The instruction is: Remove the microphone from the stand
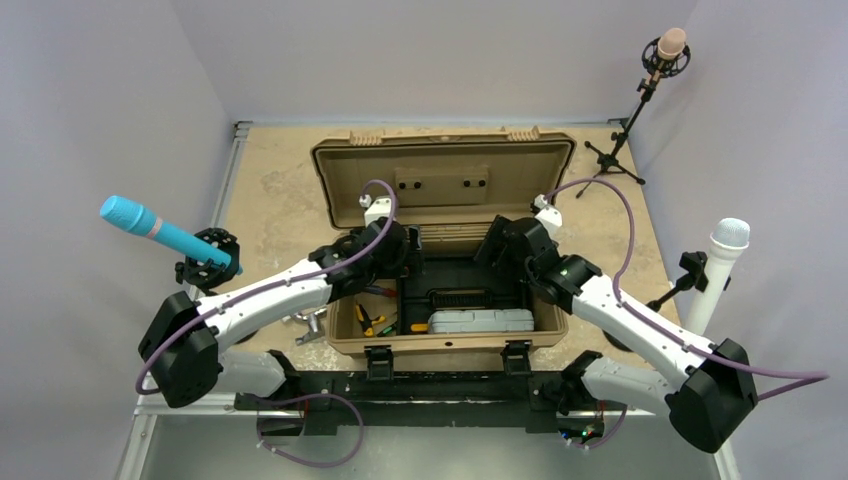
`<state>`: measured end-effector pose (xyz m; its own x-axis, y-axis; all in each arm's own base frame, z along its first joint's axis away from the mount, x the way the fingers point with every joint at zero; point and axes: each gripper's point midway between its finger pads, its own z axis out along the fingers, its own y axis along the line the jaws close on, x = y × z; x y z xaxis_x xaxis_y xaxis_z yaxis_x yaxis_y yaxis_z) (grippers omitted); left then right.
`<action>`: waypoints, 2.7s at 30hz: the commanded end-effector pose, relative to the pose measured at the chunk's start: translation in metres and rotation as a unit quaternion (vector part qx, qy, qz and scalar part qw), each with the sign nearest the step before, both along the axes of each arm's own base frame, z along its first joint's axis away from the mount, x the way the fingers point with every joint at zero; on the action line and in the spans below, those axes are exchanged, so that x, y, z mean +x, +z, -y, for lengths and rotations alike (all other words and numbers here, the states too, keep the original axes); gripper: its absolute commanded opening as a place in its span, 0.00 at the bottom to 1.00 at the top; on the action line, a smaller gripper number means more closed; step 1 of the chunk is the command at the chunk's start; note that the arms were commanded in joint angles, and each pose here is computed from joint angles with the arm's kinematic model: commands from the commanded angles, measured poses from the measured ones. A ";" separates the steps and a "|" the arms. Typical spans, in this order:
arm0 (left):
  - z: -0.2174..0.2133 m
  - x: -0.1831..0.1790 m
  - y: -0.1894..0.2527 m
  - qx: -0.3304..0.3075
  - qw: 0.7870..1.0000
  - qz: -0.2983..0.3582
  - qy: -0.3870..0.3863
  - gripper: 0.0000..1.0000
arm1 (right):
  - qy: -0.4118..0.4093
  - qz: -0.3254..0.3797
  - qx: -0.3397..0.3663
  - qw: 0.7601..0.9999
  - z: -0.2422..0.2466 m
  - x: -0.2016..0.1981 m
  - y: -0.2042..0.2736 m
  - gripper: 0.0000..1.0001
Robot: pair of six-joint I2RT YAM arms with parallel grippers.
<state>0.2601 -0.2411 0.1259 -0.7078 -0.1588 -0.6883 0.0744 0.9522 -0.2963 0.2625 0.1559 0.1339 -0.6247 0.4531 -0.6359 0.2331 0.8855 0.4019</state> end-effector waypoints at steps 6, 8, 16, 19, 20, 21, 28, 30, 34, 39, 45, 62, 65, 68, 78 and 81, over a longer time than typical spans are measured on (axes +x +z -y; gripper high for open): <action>-0.006 0.041 0.007 -0.006 0.999 0.032 0.018 0.98 | -0.060 0.048 0.026 0.997 0.010 0.016 -0.019 0.99; -0.006 0.046 0.008 -0.003 0.999 0.035 0.020 0.98 | -0.062 0.063 0.023 0.996 0.011 0.020 -0.017 0.99; -0.004 0.065 0.012 -0.002 0.999 0.044 0.024 0.98 | -0.065 0.129 0.033 0.989 0.008 0.040 0.006 0.99; -0.007 0.074 0.014 -0.002 0.999 0.046 0.028 0.98 | -0.069 0.134 0.018 0.988 0.006 0.050 0.005 0.99; -0.008 0.077 0.015 -0.001 0.999 0.046 0.029 0.98 | -0.068 0.132 0.009 0.989 0.006 0.052 0.002 0.99; -0.009 0.080 0.015 0.002 0.998 0.047 0.029 0.98 | -0.069 0.138 0.009 0.988 0.004 0.057 0.003 0.99; -0.019 0.105 0.026 0.008 0.997 0.059 0.043 0.98 | -0.064 0.166 -0.010 0.984 -0.007 0.082 0.012 0.99; -0.020 0.108 0.025 0.009 0.997 0.059 0.046 0.98 | -0.064 0.168 -0.015 0.984 -0.009 0.088 0.013 0.99; -0.022 0.103 0.019 0.005 0.998 0.052 0.047 0.98 | -0.056 0.149 -0.011 0.987 -0.014 0.085 0.001 0.99; -0.025 0.090 0.008 -0.007 0.998 0.040 0.046 0.98 | -0.045 0.147 0.008 0.988 -0.012 0.071 0.003 0.99; -0.028 0.093 -0.005 -0.001 0.998 0.037 0.060 0.98 | -0.032 0.215 0.017 0.976 -0.012 0.078 0.024 0.99; -0.059 0.147 0.000 0.033 0.989 0.095 0.109 0.99 | -0.056 0.324 0.042 0.943 -0.029 0.122 0.035 0.99; -0.066 0.165 0.005 0.025 0.987 0.099 0.122 0.99 | -0.062 0.327 0.038 0.942 -0.032 0.138 0.032 0.99; -0.073 0.181 0.013 0.016 0.985 0.105 0.132 0.99 | -0.066 0.334 0.042 0.939 -0.034 0.158 0.035 0.99; -0.067 0.236 0.036 0.005 0.984 0.117 0.132 0.99 | -0.081 0.335 0.038 0.938 -0.019 0.228 0.044 0.99; -0.066 0.254 0.033 -0.008 0.985 0.111 0.133 0.99 | -0.078 0.336 0.035 0.938 -0.020 0.249 0.050 0.99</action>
